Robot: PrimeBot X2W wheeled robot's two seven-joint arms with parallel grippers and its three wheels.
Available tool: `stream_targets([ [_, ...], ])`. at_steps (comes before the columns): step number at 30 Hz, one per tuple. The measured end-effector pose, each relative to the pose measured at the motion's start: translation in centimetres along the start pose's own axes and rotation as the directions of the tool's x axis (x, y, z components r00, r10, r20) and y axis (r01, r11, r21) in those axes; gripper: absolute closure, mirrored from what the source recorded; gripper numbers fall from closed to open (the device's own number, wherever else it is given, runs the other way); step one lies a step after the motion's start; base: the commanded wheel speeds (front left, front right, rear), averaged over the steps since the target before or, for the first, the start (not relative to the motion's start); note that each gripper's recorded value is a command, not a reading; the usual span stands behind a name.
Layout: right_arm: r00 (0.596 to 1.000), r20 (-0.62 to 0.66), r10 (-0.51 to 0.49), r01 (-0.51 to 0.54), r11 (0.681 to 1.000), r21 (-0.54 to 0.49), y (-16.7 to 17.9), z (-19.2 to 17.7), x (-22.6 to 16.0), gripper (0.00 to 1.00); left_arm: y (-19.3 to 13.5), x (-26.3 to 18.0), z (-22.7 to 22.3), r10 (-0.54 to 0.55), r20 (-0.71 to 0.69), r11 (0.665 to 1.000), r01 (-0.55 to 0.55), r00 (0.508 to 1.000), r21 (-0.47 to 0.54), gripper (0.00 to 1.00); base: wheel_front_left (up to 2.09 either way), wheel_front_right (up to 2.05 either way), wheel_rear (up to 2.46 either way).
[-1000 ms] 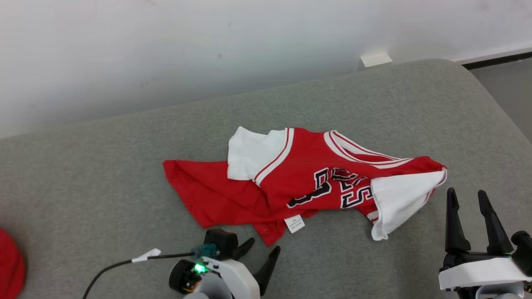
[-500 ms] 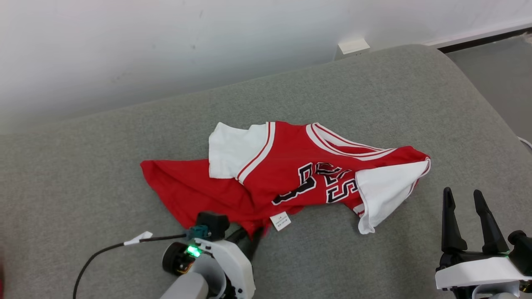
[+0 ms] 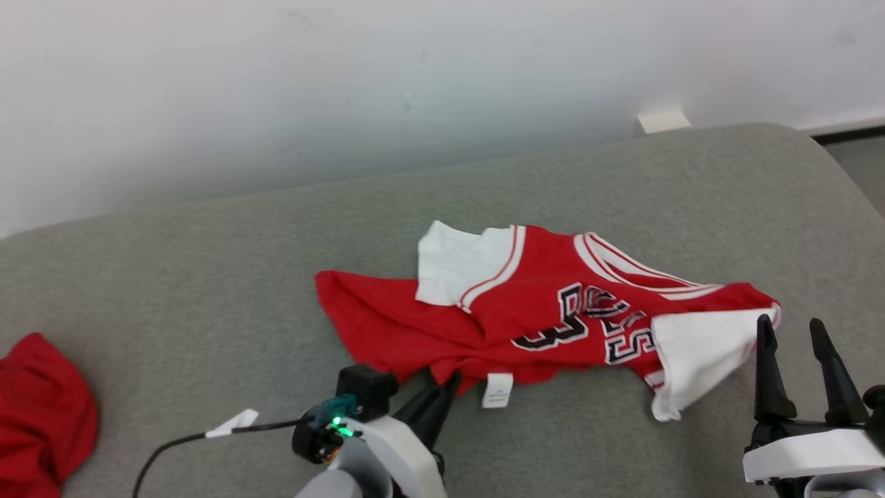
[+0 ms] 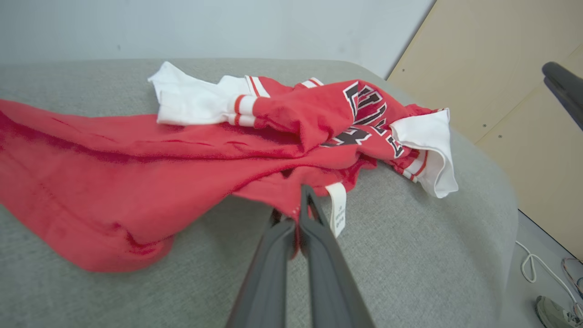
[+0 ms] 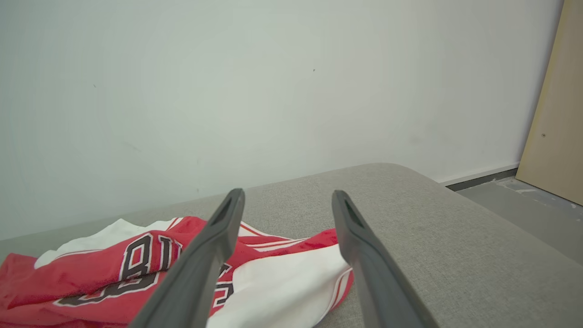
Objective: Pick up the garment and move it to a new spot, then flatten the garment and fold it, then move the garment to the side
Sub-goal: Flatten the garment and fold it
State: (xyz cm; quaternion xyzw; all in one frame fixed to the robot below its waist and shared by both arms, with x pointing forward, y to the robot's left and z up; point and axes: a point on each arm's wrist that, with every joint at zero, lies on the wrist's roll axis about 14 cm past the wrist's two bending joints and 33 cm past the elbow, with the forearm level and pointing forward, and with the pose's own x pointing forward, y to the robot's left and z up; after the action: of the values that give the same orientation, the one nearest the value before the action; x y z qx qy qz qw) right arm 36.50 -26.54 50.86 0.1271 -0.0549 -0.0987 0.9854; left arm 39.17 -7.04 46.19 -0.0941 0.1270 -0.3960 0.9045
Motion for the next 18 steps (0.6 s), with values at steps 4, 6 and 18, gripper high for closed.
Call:
stream_targets([
  [4, 0.999, 0.013, 0.037, -0.037, 0.999, -0.008, 1.0, 0.4, 0.7, 0.00, 1.8, -2.9, 0.8, 0.069, 0.034, 0.997, -0.069, 0.997, 0.014, 1.00, 0.00, 0.00, 0.00],
  [6, 0.998, 0.016, 0.061, -0.061, 0.998, -0.004, 1.8, 0.5, 1.0, 0.00, 2.7, -4.6, 0.4, 0.114, 0.022, 0.993, -0.115, 0.993, 0.019, 1.00, 0.00, 0.00, 0.00],
  [18, 0.981, -0.004, 0.195, -0.195, 0.981, 0.018, 6.7, -0.4, 1.8, 0.00, 6.9, -14.1, -0.3, 0.389, 0.027, 0.921, -0.388, 0.921, -0.035, 1.00, 0.00, 0.00, 0.00],
])
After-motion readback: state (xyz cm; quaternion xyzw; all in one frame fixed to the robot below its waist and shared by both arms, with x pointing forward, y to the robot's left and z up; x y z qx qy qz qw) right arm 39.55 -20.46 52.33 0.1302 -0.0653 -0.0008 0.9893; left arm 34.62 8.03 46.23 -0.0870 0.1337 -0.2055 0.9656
